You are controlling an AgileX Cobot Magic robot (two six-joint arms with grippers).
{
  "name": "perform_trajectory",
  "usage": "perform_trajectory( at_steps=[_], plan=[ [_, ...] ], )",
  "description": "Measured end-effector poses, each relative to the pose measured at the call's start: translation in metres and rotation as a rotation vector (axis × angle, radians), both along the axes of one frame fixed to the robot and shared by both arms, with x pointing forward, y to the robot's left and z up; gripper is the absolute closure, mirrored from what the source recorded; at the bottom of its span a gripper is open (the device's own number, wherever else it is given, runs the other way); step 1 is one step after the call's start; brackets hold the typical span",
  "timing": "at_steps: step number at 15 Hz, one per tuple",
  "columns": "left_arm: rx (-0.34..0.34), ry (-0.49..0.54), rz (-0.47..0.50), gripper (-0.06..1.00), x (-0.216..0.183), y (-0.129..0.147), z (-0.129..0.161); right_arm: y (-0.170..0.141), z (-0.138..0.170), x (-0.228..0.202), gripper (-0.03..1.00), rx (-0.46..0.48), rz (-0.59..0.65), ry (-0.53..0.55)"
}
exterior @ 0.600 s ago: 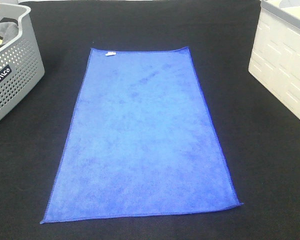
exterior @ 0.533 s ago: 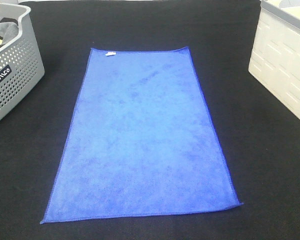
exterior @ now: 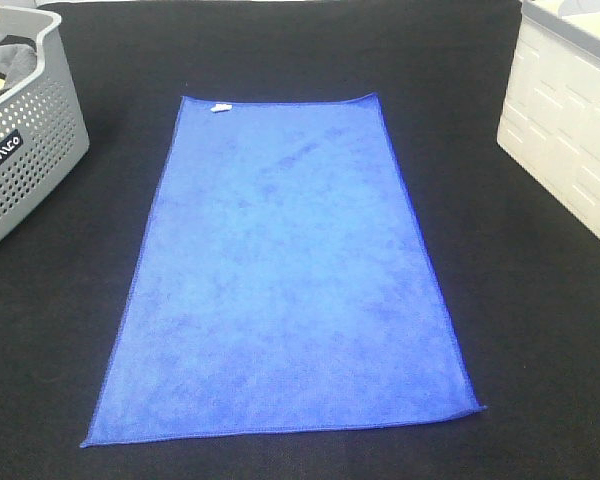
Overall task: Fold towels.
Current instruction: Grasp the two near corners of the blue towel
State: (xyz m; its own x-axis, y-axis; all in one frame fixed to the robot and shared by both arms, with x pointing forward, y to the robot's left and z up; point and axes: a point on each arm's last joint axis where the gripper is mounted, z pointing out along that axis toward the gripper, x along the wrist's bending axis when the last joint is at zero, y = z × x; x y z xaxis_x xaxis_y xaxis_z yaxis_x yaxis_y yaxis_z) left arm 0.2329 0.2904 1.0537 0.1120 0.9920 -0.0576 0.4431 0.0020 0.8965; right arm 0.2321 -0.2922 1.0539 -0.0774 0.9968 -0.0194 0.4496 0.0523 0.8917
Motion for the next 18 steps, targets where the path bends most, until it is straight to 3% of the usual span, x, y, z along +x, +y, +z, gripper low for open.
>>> perform_trajectory(
  at_steps=[18],
  plan=[
    [0.0, 0.0, 0.0, 0.3, 0.0, 0.0, 0.0, 0.0, 0.0, 0.0, 0.14, 0.0, 0.0, 0.0]
  ],
)
